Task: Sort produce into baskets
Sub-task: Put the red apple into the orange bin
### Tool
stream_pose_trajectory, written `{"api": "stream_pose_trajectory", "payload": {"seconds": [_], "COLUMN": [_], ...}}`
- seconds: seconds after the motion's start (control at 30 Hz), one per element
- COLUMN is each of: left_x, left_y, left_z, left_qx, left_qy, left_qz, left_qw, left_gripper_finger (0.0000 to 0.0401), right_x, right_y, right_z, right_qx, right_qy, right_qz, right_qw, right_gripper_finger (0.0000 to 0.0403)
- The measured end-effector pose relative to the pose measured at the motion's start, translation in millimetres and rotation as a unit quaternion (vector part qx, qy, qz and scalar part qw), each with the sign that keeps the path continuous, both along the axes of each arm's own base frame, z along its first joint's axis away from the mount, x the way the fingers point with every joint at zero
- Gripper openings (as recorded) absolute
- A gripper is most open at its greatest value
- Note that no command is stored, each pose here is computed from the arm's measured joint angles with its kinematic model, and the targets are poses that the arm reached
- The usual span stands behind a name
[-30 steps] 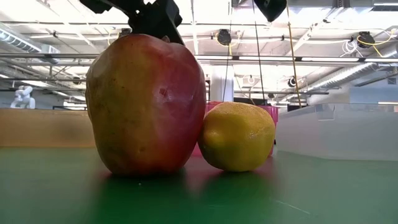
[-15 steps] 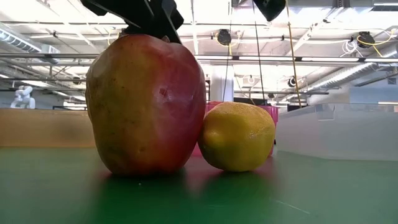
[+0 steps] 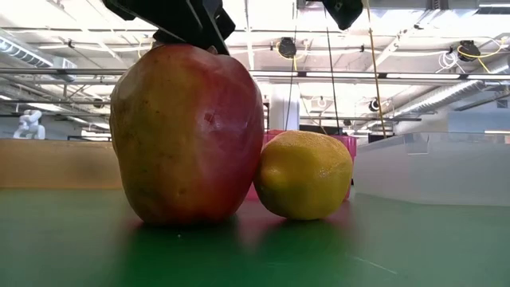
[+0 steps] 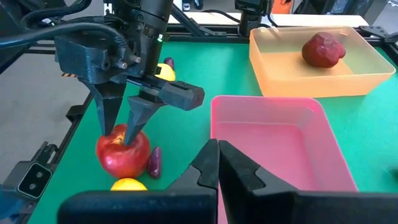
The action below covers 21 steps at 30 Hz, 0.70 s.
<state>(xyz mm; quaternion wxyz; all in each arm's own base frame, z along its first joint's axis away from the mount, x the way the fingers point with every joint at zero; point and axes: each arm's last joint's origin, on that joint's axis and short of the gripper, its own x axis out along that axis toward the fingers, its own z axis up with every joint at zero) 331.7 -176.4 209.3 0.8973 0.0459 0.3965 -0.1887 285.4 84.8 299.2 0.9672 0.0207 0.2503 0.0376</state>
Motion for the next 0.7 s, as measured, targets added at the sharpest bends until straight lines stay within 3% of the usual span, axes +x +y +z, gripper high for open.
{"api": "stream_pose_trajectory", "payload": {"seconds": [0.7], "left_x": [0.4], "left_y": [4.8], "left_z": [-7.0], "left_qx": [-0.011], "left_qy": [-0.004], "left_qz": [-0.001], "left_qw": [1.000], "left_gripper_finger": [0.0156], "right_x": [1.2], "right_y": [-4.1], "right_z": [0.0], "right_qx": [-0.004], "right_qy": [0.000], "right_qz": [-0.006], "right_qw": [1.000], "right_gripper_finger": [0.0000]}}
